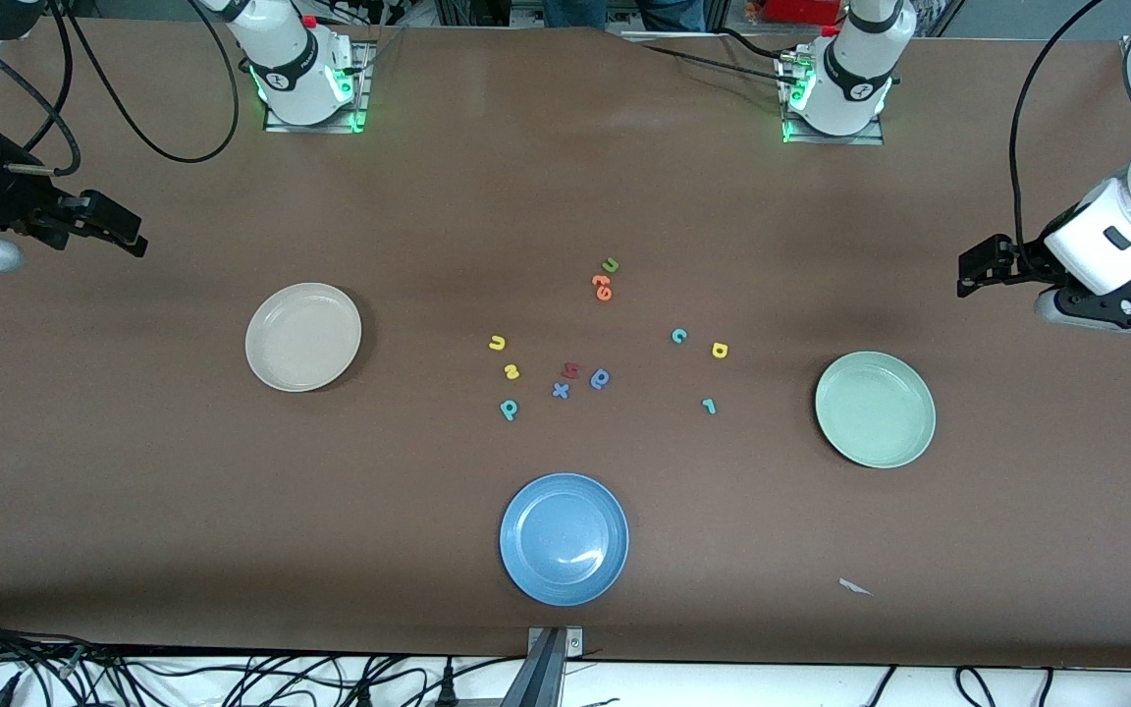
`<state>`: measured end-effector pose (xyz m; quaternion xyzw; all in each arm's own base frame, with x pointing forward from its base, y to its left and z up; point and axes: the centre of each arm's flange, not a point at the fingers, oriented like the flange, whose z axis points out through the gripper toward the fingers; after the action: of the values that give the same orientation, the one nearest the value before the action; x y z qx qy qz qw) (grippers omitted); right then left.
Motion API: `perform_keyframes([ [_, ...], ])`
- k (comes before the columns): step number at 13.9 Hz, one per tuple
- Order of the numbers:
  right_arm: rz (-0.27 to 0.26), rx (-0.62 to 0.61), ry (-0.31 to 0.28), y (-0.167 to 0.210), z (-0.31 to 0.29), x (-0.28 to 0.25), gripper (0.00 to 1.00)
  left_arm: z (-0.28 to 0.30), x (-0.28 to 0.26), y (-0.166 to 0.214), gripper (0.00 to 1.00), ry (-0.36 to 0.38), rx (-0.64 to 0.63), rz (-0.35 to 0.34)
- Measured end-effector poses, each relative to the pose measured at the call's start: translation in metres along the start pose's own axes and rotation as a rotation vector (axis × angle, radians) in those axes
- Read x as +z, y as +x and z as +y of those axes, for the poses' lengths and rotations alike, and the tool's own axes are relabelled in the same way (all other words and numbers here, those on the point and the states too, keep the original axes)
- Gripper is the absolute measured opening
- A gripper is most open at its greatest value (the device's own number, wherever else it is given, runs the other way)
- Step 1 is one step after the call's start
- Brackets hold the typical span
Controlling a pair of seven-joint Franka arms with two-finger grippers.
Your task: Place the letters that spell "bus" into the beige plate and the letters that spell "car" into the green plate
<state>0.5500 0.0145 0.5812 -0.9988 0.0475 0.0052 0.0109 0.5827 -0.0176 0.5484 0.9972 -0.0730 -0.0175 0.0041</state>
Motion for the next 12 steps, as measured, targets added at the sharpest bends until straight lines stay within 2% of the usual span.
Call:
perform_keyframes([
  [12, 0.000, 0.000, 0.000, 0.0000, 0.0000, 0.0000, 1.00, -0.0012, -0.0041, -0.0002, 1.00, 0.001, 0.002, 0.007],
])
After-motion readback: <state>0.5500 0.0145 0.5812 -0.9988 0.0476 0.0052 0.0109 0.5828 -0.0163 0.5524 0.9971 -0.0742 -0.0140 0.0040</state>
